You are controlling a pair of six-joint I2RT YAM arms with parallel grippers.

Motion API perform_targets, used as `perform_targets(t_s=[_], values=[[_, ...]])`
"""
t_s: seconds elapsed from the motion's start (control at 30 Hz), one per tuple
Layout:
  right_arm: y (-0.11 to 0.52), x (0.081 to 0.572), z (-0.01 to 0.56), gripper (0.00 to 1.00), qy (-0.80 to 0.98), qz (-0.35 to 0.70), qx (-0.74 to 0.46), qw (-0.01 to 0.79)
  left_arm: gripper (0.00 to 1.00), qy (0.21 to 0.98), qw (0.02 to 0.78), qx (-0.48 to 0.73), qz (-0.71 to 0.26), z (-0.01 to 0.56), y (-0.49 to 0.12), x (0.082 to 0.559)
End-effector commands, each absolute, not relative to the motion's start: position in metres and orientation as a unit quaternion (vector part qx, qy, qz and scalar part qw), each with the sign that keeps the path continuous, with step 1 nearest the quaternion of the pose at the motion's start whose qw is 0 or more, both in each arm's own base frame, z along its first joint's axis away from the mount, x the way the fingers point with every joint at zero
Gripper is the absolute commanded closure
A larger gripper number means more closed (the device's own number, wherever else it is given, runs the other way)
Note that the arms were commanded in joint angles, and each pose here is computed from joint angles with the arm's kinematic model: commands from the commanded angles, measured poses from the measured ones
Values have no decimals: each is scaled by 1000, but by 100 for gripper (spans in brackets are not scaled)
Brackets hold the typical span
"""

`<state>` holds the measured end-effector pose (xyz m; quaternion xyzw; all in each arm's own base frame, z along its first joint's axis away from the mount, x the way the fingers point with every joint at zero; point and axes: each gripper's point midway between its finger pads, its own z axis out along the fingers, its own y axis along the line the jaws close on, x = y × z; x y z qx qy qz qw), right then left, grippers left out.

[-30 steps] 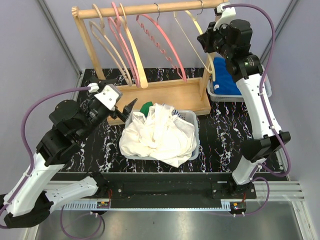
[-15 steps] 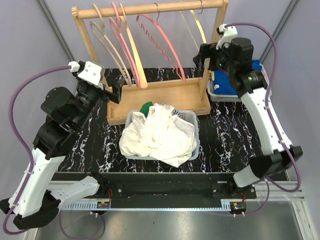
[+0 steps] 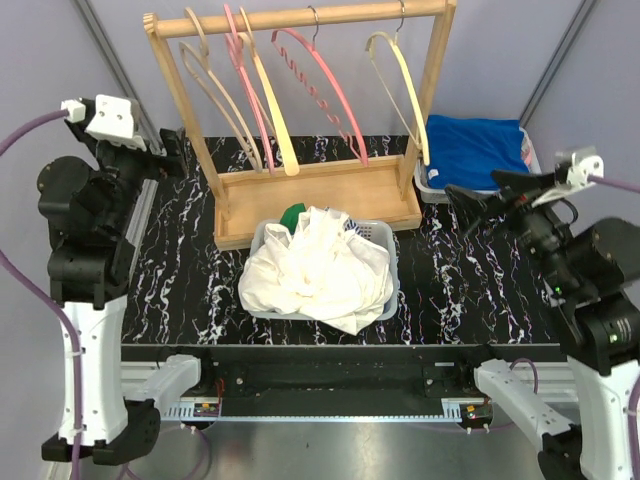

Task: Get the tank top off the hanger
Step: Reset both arms

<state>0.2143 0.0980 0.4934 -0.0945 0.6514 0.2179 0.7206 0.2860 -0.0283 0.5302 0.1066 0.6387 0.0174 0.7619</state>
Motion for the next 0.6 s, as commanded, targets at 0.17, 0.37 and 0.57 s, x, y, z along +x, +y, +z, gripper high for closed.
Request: perform_targets(t_s=[0.17, 0.37, 0.57], values=[[71, 236, 383, 0, 757, 179, 55, 625, 1, 738, 663, 99, -74, 378, -25, 307], [67, 233, 387, 0, 743, 177, 58, 643, 1, 739, 661, 82, -99, 335, -29, 303], [76, 239, 379, 0, 756, 171, 41, 631, 1, 754, 647, 69, -91, 311, -24, 302]])
